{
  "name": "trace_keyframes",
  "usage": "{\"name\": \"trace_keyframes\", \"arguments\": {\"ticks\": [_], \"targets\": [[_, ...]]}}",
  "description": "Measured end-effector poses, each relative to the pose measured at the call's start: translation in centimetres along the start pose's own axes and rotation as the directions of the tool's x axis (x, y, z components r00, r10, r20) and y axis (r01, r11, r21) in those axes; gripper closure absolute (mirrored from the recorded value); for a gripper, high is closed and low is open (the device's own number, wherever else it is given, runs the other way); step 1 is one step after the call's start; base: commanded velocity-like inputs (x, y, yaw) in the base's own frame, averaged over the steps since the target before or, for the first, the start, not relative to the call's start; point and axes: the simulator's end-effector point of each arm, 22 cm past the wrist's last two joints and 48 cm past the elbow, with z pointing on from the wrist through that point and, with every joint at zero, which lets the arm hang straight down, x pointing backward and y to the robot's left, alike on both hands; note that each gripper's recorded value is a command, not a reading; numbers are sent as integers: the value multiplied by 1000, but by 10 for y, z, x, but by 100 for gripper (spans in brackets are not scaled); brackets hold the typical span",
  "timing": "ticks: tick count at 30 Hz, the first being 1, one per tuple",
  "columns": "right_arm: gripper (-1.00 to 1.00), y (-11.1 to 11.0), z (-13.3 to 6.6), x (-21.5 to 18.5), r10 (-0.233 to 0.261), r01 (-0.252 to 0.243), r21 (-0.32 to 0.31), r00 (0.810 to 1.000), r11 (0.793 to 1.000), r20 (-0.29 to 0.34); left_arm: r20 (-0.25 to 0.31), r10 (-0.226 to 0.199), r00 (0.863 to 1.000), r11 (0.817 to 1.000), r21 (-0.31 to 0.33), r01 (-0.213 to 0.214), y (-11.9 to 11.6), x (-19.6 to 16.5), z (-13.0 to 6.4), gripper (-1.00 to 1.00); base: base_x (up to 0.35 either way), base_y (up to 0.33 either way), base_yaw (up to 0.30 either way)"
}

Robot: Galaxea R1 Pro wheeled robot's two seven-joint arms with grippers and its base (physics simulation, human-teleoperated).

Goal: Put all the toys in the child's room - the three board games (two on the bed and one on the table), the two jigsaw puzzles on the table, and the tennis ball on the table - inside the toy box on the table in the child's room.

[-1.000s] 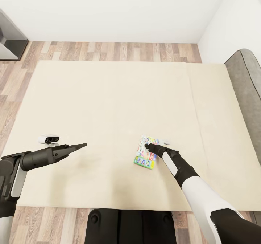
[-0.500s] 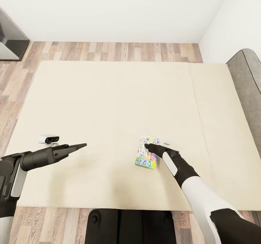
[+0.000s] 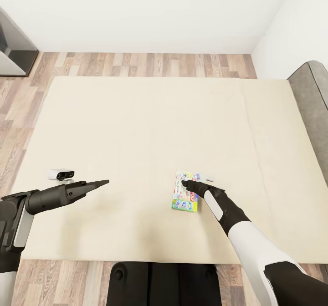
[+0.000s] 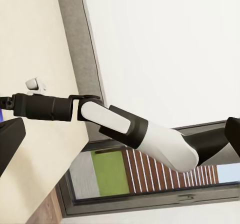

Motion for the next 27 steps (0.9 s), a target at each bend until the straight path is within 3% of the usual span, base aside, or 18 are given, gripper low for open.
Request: {"name": "trace_keyframes", "arguments": {"ticks": [27], "targets": [[-100, 0, 0, 0, 0, 0, 0, 1000, 1000, 0, 0, 0, 1000, 1000, 0, 0, 0, 0, 0, -100, 0, 52, 0]]}}
